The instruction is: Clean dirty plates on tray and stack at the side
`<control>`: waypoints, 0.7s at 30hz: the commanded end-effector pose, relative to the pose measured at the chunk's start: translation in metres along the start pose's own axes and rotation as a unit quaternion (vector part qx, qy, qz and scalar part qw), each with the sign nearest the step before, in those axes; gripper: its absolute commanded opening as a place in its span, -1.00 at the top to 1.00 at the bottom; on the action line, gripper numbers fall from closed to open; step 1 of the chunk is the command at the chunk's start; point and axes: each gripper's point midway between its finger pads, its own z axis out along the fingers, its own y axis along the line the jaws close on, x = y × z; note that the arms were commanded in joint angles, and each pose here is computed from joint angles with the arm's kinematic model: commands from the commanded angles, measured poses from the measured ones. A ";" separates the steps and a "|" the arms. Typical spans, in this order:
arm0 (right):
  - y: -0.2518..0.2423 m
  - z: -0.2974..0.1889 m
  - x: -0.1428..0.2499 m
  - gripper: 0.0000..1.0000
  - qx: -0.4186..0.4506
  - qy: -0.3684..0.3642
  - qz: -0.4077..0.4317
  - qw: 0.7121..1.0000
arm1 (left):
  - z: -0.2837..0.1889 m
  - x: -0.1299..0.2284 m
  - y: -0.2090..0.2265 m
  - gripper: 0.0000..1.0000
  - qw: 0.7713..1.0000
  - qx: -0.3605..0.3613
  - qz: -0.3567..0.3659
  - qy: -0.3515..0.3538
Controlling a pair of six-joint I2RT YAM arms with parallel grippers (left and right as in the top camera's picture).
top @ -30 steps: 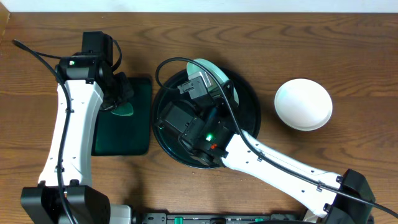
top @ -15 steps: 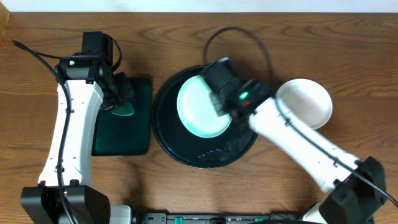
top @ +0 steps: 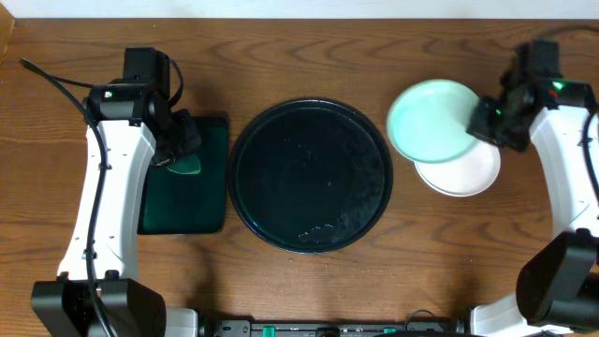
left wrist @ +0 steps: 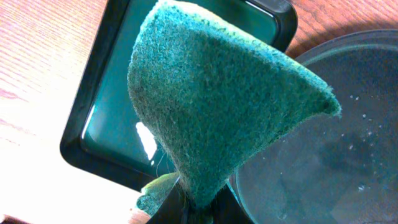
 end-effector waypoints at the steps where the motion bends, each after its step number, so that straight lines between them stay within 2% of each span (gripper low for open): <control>1: -0.040 0.022 0.016 0.98 0.025 0.021 0.063 0.997 | 0.004 0.002 0.003 0.86 1.000 -0.008 0.006 0.006; 6: -0.078 0.051 0.020 0.98 0.052 0.005 0.098 0.994 | 0.004 0.002 0.003 0.86 1.000 -0.008 0.007 0.006; 12: -0.080 0.067 0.015 0.95 0.042 -0.022 0.100 0.994 | 0.004 0.002 0.003 0.86 1.000 -0.008 0.007 0.006; 13: -0.075 0.067 0.015 0.49 0.035 -0.023 0.094 0.995 | 0.004 0.002 0.003 0.85 1.000 -0.008 0.007 0.006; 15: -0.061 0.066 0.014 0.27 0.003 -0.017 0.069 0.997 | 0.004 0.002 0.003 0.86 1.000 -0.008 0.007 0.006; 18: -0.039 0.057 0.013 0.09 -0.044 -0.006 0.039 0.998 | 0.004 0.002 0.003 0.86 1.000 -0.008 0.011 0.006; 21: -0.023 0.036 0.006 0.05 -0.050 -0.003 0.016 0.999 | 0.004 0.002 0.003 0.85 0.999 -0.008 0.032 0.006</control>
